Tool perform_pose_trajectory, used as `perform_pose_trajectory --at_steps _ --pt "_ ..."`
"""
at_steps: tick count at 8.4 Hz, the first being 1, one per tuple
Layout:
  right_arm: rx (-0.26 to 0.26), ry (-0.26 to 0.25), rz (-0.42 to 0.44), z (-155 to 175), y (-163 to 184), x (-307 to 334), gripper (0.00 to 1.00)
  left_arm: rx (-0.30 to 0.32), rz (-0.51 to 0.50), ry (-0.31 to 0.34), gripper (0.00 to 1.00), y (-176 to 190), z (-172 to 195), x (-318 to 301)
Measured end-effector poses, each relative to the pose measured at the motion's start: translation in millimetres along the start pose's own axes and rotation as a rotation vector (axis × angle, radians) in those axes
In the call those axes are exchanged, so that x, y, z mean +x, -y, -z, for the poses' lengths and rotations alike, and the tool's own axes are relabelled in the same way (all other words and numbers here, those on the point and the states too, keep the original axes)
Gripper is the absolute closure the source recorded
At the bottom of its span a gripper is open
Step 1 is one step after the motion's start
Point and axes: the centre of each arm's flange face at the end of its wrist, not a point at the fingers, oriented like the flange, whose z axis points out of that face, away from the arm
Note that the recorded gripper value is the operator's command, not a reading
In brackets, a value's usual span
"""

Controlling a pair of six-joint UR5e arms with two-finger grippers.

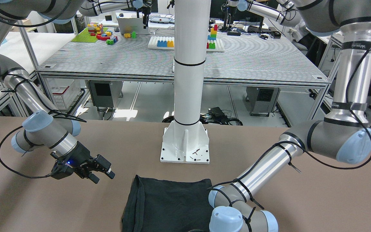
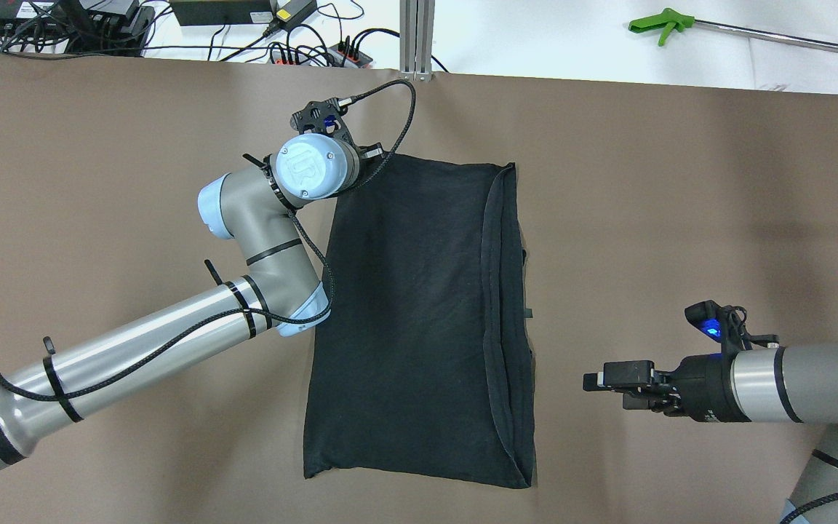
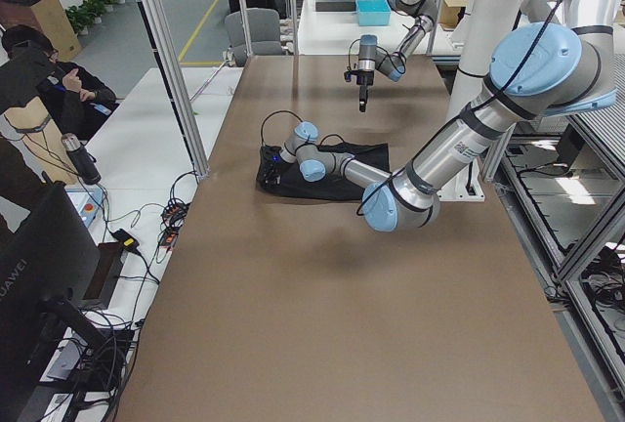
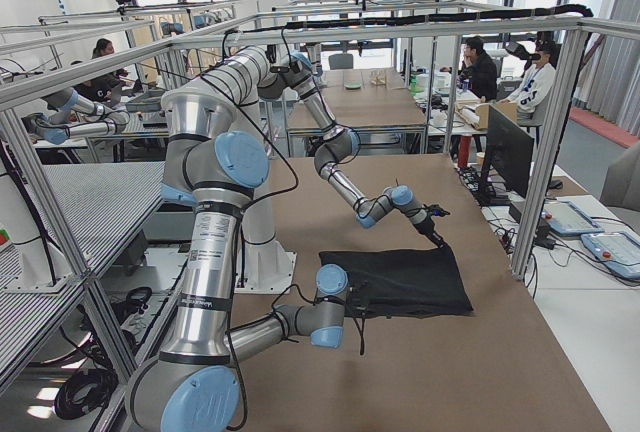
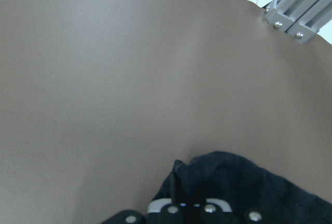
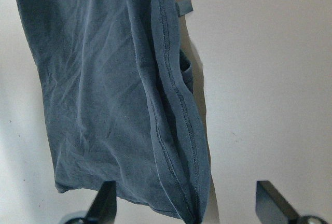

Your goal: Fold clothes

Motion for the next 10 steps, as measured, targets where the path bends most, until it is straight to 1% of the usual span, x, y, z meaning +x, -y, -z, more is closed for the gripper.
perform_pose_trajectory --at_steps 2,3,4,5,6,8,10 --pt "0.004 0.002 0.000 1 1 -1 0.06 0.043 -0.004 0.014 0.05 5 -5 -6" --pt "0.007 -0.001 -0.001 1 3 -2 0.06 0.058 -0.002 0.014 0.05 18 -3 -8" --pt "0.018 -0.010 -0.006 -2 10 -12 0.06 0.048 -0.011 0.011 0.05 39 0 -11" --pt "0.034 -0.034 -0.006 -9 22 -31 0.06 0.023 -0.025 0.002 0.05 61 6 -18" --pt "0.051 -0.070 0.015 -17 37 -55 0.06 -0.006 -0.037 -0.016 0.05 78 16 -27" --pt "0.089 -0.165 0.096 -32 65 -109 0.06 -0.059 -0.050 -0.061 0.05 91 39 -46" --pt "0.183 -0.278 0.192 -44 89 -150 0.06 -0.098 -0.073 -0.102 0.05 89 60 -62"
